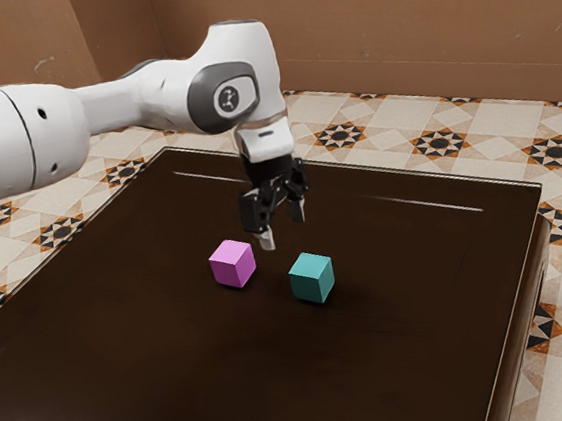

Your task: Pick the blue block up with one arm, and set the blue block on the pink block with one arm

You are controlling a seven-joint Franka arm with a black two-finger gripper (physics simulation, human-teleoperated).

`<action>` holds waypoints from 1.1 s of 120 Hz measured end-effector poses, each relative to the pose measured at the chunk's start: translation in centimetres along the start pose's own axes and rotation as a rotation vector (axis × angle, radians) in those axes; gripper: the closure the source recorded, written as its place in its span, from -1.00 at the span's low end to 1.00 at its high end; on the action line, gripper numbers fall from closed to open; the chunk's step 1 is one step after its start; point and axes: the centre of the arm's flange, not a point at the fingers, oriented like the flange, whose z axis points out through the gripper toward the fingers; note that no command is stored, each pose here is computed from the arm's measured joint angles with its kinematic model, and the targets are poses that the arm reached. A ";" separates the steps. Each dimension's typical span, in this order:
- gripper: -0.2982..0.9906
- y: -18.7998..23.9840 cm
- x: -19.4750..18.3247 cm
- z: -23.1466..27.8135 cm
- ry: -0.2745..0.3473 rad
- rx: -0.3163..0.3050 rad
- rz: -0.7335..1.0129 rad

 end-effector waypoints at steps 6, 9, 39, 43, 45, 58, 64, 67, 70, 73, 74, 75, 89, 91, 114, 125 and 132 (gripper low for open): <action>-0.54 -1.1 -0.5 0.5 0.002 0.015 0.008; -0.54 -1.6 -0.7 0.9 0.003 0.021 0.012; -0.54 -6.6 -4.7 4.7 -0.007 0.041 -0.030; -0.54 -7.2 -4.7 5.2 -0.006 0.044 -0.029; -0.54 -7.5 -4.8 5.4 -0.006 0.046 -0.029; -0.54 -8.5 -5.0 6.0 -0.003 0.058 -0.026; -0.54 -9.0 -5.4 5.8 -0.007 0.071 -0.029; -0.54 -9.2 -5.5 5.9 -0.009 0.074 -0.030; -0.54 -9.4 -5.6 6.0 -0.010 0.077 -0.032; -0.54 -9.6 -5.8 6.1 -0.011 0.081 -0.033; -0.54 -9.7 -5.9 6.1 -0.012 0.083 -0.035; -0.53 -9.8 -6.0 6.1 -0.013 0.085 -0.036; -0.54 -11.0 -6.8 6.5 -0.015 0.103 -0.045; -0.54 -11.1 -6.9 6.8 -0.015 0.101 -0.045; -0.54 -12.4 -7.4 10.3 -0.011 0.078 -0.052; -0.54 -12.6 -7.0 12.1 -0.001 0.055 -0.053; -0.54 -12.6 -6.9 13.3 0.002 0.040 -0.055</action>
